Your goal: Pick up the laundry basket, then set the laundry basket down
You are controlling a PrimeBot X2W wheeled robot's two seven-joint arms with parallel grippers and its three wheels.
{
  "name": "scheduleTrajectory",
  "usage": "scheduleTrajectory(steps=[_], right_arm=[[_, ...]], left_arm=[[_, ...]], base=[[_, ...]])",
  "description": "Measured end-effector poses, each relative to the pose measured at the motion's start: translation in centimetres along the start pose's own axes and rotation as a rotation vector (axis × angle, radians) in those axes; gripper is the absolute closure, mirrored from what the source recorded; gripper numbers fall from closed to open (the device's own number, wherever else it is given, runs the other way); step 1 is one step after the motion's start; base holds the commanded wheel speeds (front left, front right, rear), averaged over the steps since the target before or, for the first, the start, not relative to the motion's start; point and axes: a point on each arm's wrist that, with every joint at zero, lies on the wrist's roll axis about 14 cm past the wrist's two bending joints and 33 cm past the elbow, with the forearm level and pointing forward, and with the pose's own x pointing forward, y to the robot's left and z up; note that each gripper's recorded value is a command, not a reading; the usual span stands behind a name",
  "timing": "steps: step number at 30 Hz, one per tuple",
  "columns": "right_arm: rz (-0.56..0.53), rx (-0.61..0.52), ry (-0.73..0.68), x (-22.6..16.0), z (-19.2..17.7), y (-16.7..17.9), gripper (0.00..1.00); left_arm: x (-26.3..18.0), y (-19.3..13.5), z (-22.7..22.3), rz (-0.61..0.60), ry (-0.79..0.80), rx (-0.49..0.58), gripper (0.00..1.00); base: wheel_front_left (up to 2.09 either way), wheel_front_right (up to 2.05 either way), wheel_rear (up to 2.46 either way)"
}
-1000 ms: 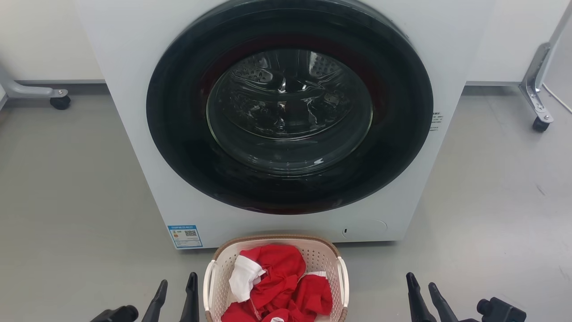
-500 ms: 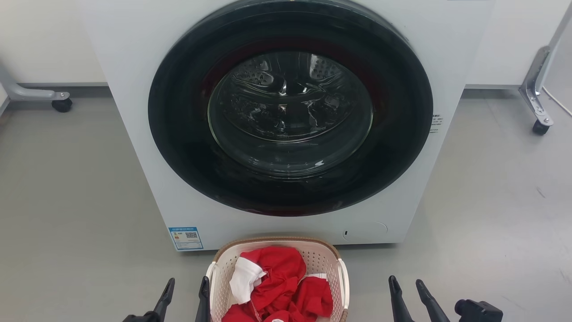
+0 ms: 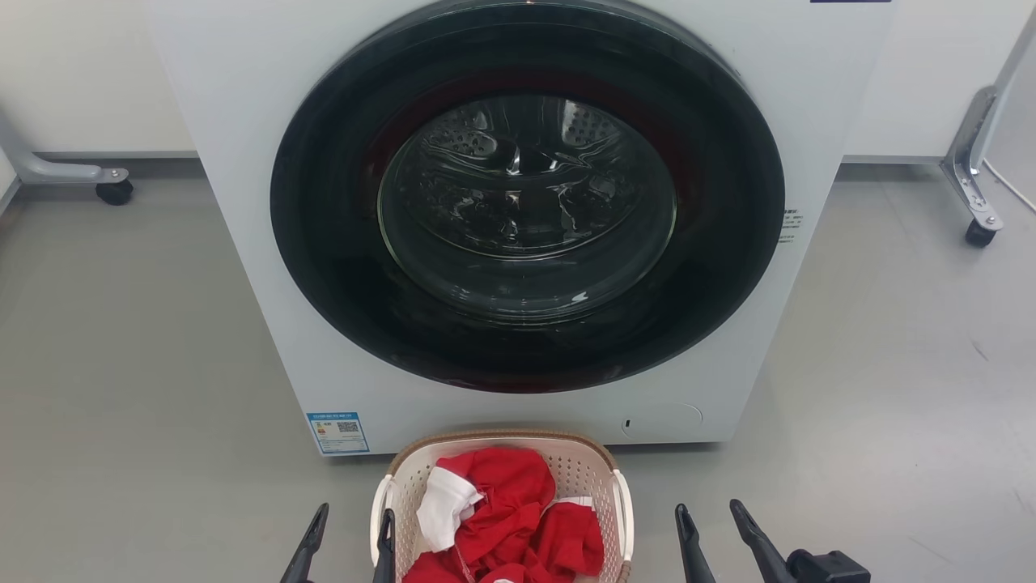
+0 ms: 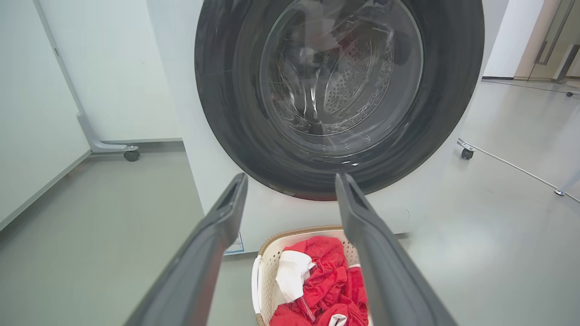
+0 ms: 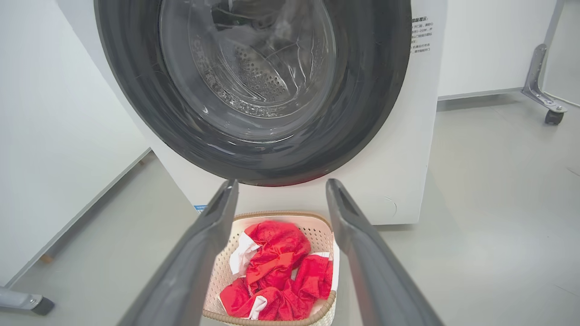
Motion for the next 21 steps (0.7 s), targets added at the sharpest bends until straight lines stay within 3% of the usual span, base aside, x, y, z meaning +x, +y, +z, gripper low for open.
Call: scheduleTrajectory(steps=[6,21], right_arm=[[0.025,-0.072,-0.022,0.02,0.24,0.68,0.00],[0.006,-0.073,-0.043,0.20,0.94,0.05,0.00]], left_arm=[[-0.03,-0.28,0.28,-0.004,-0.022,0.041,0.00],[0.00,0.14,0.35,0.019,-0.023,0.011,0.00]], base=[[0.00,0.00,0.00],[0.00,0.00,0.00]])
